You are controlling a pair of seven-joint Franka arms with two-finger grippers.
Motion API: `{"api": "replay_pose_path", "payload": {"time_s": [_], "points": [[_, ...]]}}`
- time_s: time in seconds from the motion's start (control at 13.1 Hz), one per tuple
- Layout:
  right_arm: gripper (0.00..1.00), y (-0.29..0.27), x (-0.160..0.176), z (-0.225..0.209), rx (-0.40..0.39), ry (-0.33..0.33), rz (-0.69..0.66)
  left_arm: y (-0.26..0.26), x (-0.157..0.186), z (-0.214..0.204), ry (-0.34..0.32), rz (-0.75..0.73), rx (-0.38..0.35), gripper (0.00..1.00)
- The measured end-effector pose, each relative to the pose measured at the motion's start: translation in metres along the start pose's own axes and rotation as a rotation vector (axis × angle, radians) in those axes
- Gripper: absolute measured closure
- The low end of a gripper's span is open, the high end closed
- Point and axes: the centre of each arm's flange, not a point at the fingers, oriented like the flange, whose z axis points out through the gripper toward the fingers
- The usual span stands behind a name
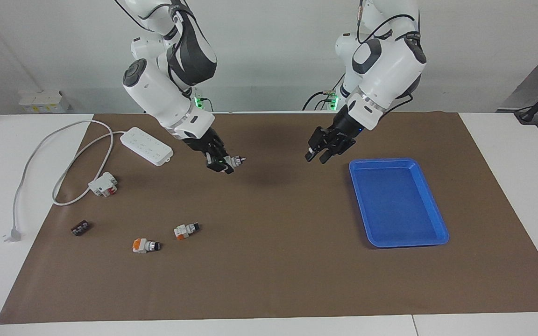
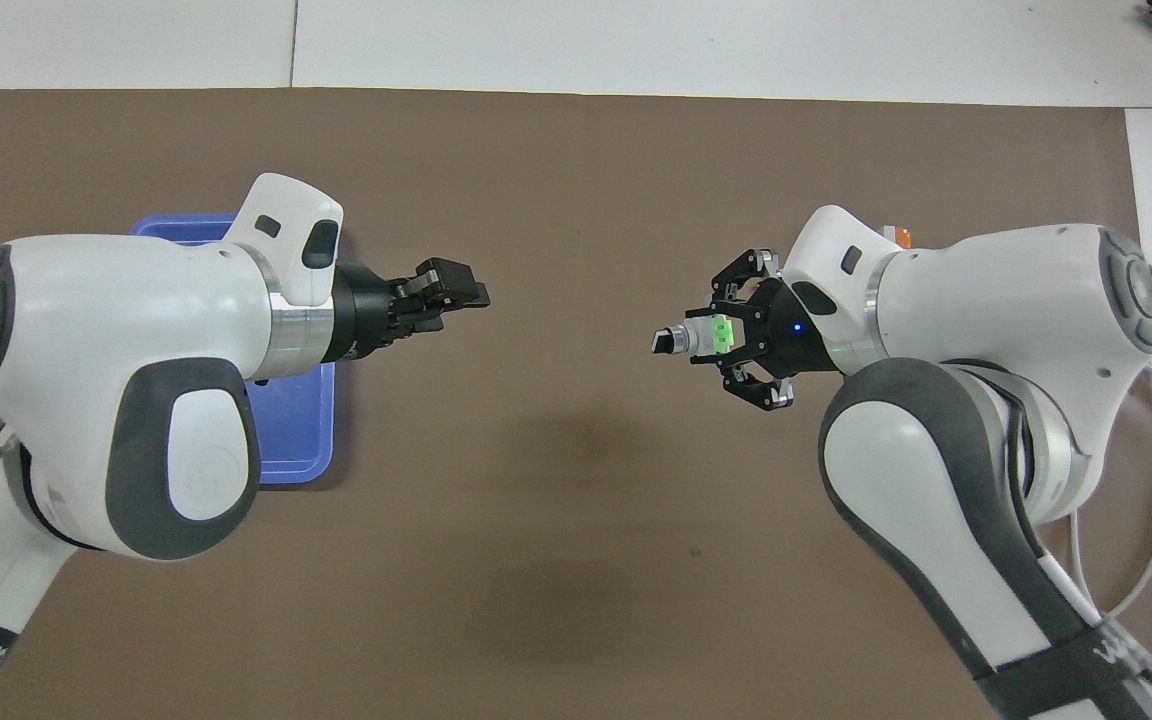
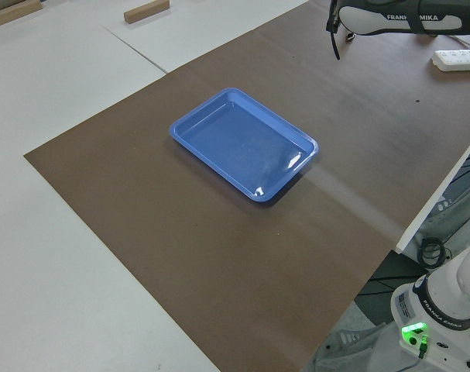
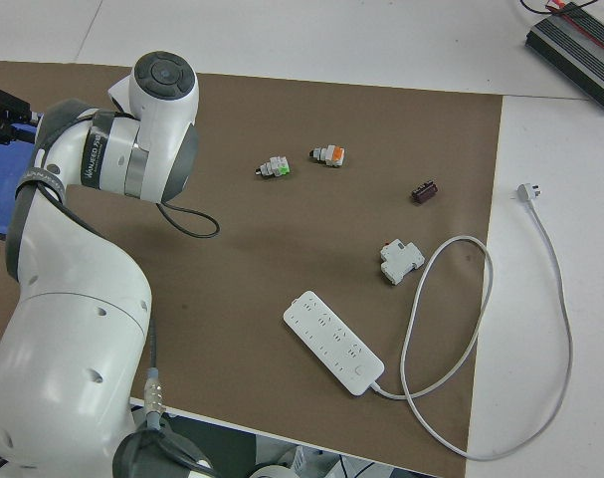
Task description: Turn and place switch with both arms
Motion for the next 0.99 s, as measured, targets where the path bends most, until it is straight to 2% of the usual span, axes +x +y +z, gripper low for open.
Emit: {"api": "replay_pose_path", "payload": {"time_s": [0.23, 0.46, 0.99], "points": [[0.59, -0.003, 0.032, 0.006, -0.041, 0.078, 0.026, 0.02, -0.015, 0.008, -0.004, 0.052, -0.033, 0.42], [0.59, -0.009, 0.055, 0.015, -0.054, 0.105, 0.04, 0.029, -0.018, 0.005, -0.021, 0.121, -0.112, 0.48], [0.59, -0.011, 0.061, 0.018, -0.054, 0.14, 0.062, 0.045, -0.037, -0.007, -0.065, 0.228, -0.183, 0.65]]}}
